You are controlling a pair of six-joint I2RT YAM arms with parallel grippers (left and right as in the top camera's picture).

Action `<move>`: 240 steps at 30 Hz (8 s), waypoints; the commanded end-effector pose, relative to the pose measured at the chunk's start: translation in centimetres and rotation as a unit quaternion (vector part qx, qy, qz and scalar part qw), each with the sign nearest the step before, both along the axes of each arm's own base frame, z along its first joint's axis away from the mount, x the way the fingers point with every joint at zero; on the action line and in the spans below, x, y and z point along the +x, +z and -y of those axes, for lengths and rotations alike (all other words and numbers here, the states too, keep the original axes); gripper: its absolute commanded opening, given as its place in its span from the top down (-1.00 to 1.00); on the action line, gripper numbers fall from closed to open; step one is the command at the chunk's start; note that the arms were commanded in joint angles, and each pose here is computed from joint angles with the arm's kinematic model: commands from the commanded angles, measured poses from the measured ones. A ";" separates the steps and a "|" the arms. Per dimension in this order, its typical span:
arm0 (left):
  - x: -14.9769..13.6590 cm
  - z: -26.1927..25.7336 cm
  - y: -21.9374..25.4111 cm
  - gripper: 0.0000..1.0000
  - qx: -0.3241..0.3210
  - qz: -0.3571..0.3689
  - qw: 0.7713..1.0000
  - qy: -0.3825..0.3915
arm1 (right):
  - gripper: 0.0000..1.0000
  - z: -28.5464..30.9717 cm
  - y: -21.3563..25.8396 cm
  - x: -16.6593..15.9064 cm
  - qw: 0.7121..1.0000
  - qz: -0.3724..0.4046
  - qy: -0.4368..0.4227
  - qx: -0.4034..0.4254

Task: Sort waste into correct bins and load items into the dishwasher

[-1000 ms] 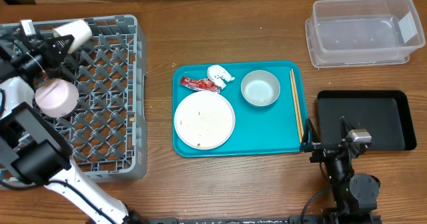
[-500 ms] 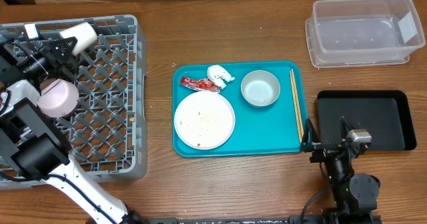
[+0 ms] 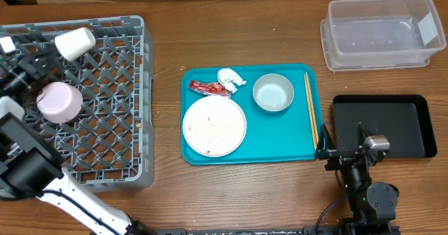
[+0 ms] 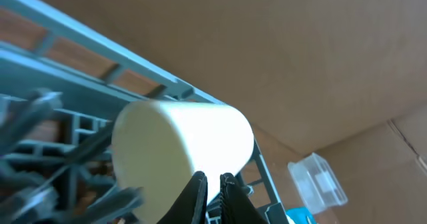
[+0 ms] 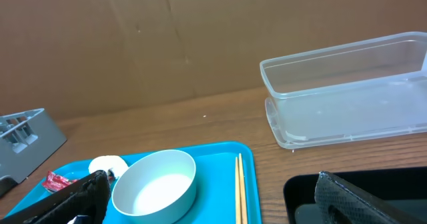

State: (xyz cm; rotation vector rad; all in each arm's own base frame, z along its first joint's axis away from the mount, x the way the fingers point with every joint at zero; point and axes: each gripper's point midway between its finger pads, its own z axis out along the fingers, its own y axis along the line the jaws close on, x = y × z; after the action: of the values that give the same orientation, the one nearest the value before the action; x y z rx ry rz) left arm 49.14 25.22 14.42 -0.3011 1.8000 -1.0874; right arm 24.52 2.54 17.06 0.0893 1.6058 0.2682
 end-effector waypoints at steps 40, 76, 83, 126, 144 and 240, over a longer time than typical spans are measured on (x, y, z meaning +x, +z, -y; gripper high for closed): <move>1.5 17.9 21.3 -1.00 0.056 0.183 0.951 -0.243 | -0.99 0.2 -0.1 0.0 1.000 0.003 -0.006 0.002; 4.4 21.2 32.8 -1.00 -0.108 0.129 0.963 -0.211 | -0.99 0.2 -0.1 0.0 1.000 0.004 -0.006 0.002; 5.3 19.8 29.8 -1.00 -0.028 0.141 0.967 -0.213 | -1.00 0.2 -0.1 0.0 1.000 0.003 -0.006 0.002; 5.3 8.5 12.2 0.92 0.307 -0.174 0.930 0.106 | -0.99 0.2 -0.1 0.0 1.000 0.003 -0.006 0.002; 4.8 7.2 3.6 0.92 0.513 -0.332 0.775 0.161 | -0.99 0.2 -0.1 0.0 1.000 0.003 -0.006 0.002; -6.6 45.8 10.2 -0.77 0.318 -0.223 0.871 -0.301 | -0.99 0.2 -0.1 0.0 1.000 0.004 -0.006 0.002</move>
State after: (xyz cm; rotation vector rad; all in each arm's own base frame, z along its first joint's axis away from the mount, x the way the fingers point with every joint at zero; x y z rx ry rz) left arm 43.42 -16.98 29.35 0.3094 2.5296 -0.9651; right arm 24.52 2.54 17.06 0.0896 1.6058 0.2679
